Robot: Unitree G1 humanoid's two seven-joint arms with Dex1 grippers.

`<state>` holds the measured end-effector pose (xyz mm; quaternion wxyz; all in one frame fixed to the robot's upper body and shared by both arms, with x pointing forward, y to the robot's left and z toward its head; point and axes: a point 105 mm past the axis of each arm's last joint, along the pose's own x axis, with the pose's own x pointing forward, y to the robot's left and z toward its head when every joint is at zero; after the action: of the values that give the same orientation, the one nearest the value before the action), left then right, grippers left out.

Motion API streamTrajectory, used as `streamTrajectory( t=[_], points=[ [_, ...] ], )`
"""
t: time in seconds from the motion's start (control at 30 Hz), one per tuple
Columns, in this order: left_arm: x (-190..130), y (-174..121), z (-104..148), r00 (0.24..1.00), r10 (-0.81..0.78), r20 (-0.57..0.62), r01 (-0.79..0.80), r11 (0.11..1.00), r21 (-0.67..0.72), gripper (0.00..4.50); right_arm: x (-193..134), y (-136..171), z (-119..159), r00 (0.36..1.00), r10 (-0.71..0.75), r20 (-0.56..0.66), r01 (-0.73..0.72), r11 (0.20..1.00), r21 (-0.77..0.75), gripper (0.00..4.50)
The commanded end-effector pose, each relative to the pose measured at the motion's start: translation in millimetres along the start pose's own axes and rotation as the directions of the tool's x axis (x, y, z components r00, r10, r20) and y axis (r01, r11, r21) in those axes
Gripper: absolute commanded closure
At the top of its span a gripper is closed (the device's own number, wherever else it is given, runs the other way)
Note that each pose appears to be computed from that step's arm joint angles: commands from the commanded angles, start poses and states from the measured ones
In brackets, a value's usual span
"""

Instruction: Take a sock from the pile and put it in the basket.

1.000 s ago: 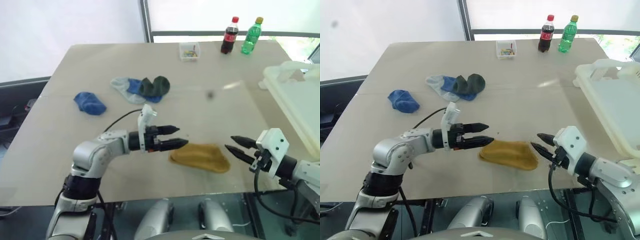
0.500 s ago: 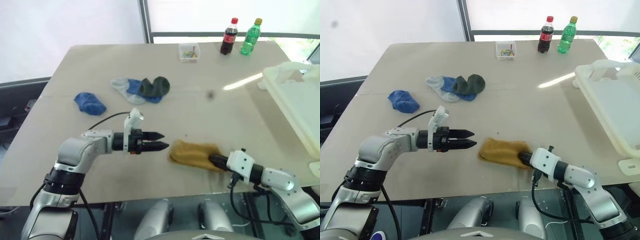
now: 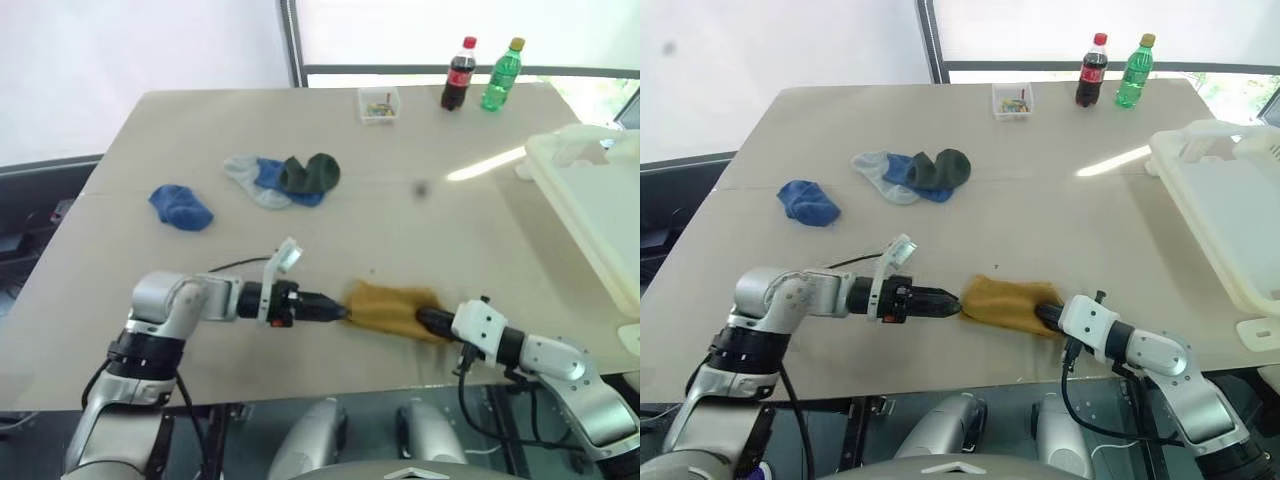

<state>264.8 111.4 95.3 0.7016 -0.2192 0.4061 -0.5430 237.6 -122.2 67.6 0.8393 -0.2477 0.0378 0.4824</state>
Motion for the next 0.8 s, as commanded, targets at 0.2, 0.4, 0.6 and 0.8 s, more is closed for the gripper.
streamTrajectory(
  t=[0.2, 0.4, 0.6, 0.8],
  points=[
    [-1, -13, -9, 0.997, -0.069, -0.033, 0.065, 0.990, -0.123, 0.07, -4, 2, 3, 1.000, -0.003, -0.013, 0.003, 1.000, -0.007, 4.50],
    [19, -30, 8, 0.984, -0.173, 0.046, 0.174, 0.984, -0.027, 0.07, 0, 6, 6, 1.000, 0.014, -0.005, -0.014, 1.000, -0.012, 4.50],
    [15, -38, 11, 0.978, -0.202, 0.057, 0.202, 0.979, 0.012, 0.07, -1, 6, 7, 1.000, 0.015, -0.006, -0.015, 1.000, -0.017, 4.50],
    [25, -48, 20, 0.967, -0.252, 0.031, 0.247, 0.963, 0.111, 0.07, -2, 5, 8, 1.000, 0.012, -0.008, -0.012, 1.000, -0.021, 4.50]
  ],
)
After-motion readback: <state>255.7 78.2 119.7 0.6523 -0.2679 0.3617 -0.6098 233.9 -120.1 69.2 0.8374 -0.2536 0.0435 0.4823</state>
